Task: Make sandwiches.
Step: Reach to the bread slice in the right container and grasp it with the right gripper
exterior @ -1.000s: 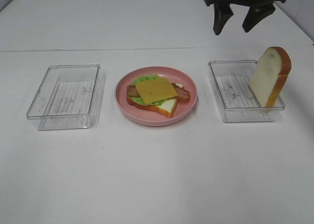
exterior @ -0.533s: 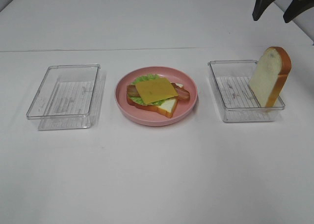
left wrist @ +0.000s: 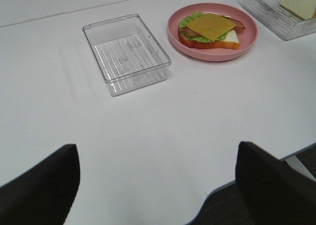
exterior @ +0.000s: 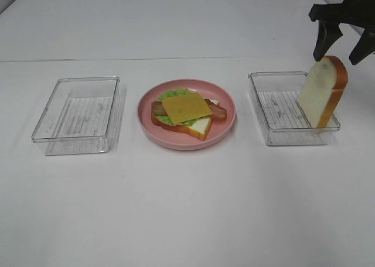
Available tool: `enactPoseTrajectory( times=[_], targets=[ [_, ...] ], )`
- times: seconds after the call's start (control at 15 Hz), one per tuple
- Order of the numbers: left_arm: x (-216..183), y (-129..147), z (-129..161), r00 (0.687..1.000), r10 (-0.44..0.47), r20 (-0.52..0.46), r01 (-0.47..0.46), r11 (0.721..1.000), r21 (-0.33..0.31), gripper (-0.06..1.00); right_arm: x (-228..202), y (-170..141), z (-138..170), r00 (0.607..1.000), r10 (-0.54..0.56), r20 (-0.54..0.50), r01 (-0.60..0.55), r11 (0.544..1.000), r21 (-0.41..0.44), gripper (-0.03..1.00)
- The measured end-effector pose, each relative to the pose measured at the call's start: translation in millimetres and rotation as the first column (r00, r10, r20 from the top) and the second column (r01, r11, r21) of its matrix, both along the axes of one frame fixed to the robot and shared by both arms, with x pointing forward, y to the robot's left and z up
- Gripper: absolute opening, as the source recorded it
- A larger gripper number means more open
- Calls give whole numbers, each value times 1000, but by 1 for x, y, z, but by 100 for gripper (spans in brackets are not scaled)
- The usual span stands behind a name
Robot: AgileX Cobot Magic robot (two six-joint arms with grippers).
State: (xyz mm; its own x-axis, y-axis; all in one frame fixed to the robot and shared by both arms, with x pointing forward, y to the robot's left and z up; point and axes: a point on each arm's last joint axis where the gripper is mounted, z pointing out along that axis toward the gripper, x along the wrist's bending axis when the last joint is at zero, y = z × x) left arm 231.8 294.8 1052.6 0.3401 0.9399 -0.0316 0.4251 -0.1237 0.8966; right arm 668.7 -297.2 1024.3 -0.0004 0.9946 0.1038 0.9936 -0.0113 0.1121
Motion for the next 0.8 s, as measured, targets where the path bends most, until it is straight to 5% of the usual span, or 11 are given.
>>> enactPoseTrajectory(
  times=[0.47,0.8],
  targets=[
    [0,0,0,1000,0,0,0,1000,0,81,12,-1,-34,999,-4,-46,4,1000,-3,67],
    [0,0,0,1000,0,0,0,1000,0,81,13,-1,-34,1000,-7,-31,7,1000,-7,27]
  ],
)
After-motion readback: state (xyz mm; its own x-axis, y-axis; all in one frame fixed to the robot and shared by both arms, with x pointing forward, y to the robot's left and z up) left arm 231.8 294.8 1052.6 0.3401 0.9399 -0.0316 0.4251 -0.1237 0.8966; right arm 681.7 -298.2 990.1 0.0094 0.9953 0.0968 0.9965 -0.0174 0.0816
